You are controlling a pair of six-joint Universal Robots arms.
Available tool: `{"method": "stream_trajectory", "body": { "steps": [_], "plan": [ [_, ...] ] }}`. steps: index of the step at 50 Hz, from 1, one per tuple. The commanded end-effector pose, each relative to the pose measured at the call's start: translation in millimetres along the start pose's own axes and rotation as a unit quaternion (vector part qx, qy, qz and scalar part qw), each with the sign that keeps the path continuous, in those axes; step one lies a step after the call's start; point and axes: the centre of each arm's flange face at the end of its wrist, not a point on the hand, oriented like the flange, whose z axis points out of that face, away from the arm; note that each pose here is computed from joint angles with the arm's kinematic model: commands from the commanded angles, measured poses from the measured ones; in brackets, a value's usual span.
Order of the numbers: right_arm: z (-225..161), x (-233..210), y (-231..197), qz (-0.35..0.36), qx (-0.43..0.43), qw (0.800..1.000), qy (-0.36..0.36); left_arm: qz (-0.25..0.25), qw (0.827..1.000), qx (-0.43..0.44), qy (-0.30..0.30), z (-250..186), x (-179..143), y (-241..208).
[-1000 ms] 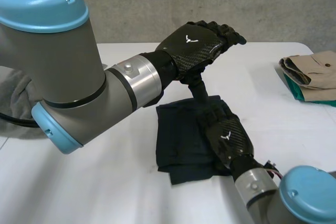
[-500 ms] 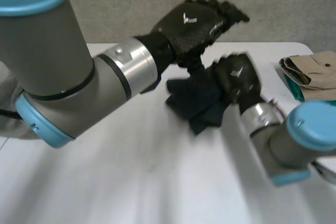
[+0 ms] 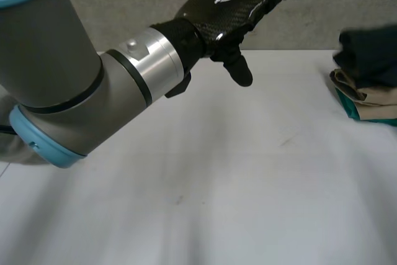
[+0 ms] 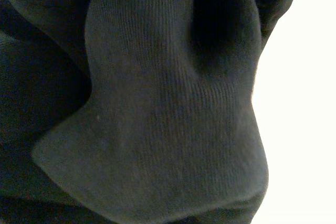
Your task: Fold the laundry.
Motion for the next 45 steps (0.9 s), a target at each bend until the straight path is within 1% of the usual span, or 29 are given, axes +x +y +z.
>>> {"method": "stream_trajectory", "body": {
  "steps": [1,5,8,11,13,14,17,18,21,22,25,26,28,29,32,33,34,36,37,38,40,41,44,45],
  "plan": [
    [-22.7,-0.2,74.6,0.019,-0.045,0.999,-0.022,-0.007,1.0,-0.02,0.001,4.5,-0.1,18.3],
    [-30.1,12.1,82.0,-0.005,-0.059,0.998,0.0,-0.009,1.0,-0.023,0.001,6.1,-0.4,22.2],
    [-31.9,30.4,67.2,-0.032,-0.078,0.995,0.053,-0.009,1.0,-0.023,0.0,6.0,-0.5,21.6],
    [-34.2,48.3,28.7,-0.05,-0.1,0.99,0.086,-0.007,1.0,-0.02,-0.001,5.2,-0.7,18.3],
    [-38.8,53.5,10.6,-0.056,-0.114,0.988,0.086,-0.007,1.0,-0.019,0.001,4.5,0.3,17.1],
    [-42.6,56.7,-8.7,-0.069,-0.126,0.986,0.086,-0.007,1.0,-0.018,0.0,4.0,0.2,15.9],
    [-46.1,56.8,-38.2,-0.104,-0.143,0.981,0.084,-0.007,1.0,-0.016,0.001,3.3,1.6,13.1],
    [-49.0,56.6,-56.4,-0.136,-0.157,0.975,0.084,-0.005,1.0,-0.012,0.001,2.2,2.3,9.6],
    [-52.7,60.9,-83.9,-0.195,-0.178,0.959,0.1,-0.002,1.0,-0.004,0.0,0.3,2.2,2.2],
    [-53.7,64.7,-104.5,-0.234,-0.187,0.946,0.121,-0.001,1.0,0.001,0.0,-0.7,2.8,-1.9],
    [-51.4,67.9,-132.8,-0.286,-0.18,0.928,0.159,0.003,1.0,0.011,-0.008,-1.5,0.0,-9.3],
    [-45.2,58.6,-148.8,-0.3,-0.158,0.925,0.171,0.006,1.0,0.019,-0.016,-2.7,-1.7,-16.3],
    [-35.1,28.7,-164.7,-0.297,-0.117,0.935,0.152,0.01,0.999,0.028,-0.03,-4.2,-4.9,-23.2],
    [-27.8,-7.6,-181.0,-0.286,-0.069,0.948,0.123,0.013,0.999,0.035,-0.039,-5.2,-6.5,-28.3],
    [-30.3,-55.0,-210.5,-0.275,0.008,0.958,0.078,0.023,0.994,0.06,-0.088,-8.8,-17.3,-44.7],
    [-40.1,-81.1,-223.5,-0.269,0.05,0.961,0.044,0.026,0.992,0.065,-0.104,-9.9,-21.8,-47.6],
    [-45.1,-93.3,-227.6,-0.267,0.07,0.961,0.026,0.031,0.986,0.072,-0.145,-13.3,-34.9,-52.9],
    [-58.5,-118.1,-233.1,-0.262,0.103,0.959,-0.015,0.04,0.977,0.072,-0.196,-18.4,-55.2,-55.0],
    [-74.1,-140.6,-234.7,-0.255,0.126,0.957,-0.056,0.046,0.971,0.071,-0.223,-22.0,-66.8,-55.6],
    [-81.9,-151.8,-235.4,-0.25,0.136,0.956,-0.073,0.064,0.957,0.06,-0.276,-30.7,-94.3,-53.3],
    [-98.5,-174.0,-236.6,-0.238,0.15,0.953,-0.108,0.092,0.94,0.039,-0.326,-41.8,-122.4,-48.5],
    [-114.2,-193.5,-235.0,-0.225,0.151,0.953,-0.136,0.124,0.923,0.003,-0.364,-53.2,-149.0,-36.2],
    [-133.8,-217.5,-228.1,-0.2,0.134,0.956,-0.166,0.174,0.9,-0.072,-0.392,-68.8,-178.5,-9.9],
    [-144.4,-229.4,-221.7,-0.185,0.115,0.959,-0.179,0.205,0.885,-0.128,-0.399,-76.1,-194.7,14.6]
  ]
}}
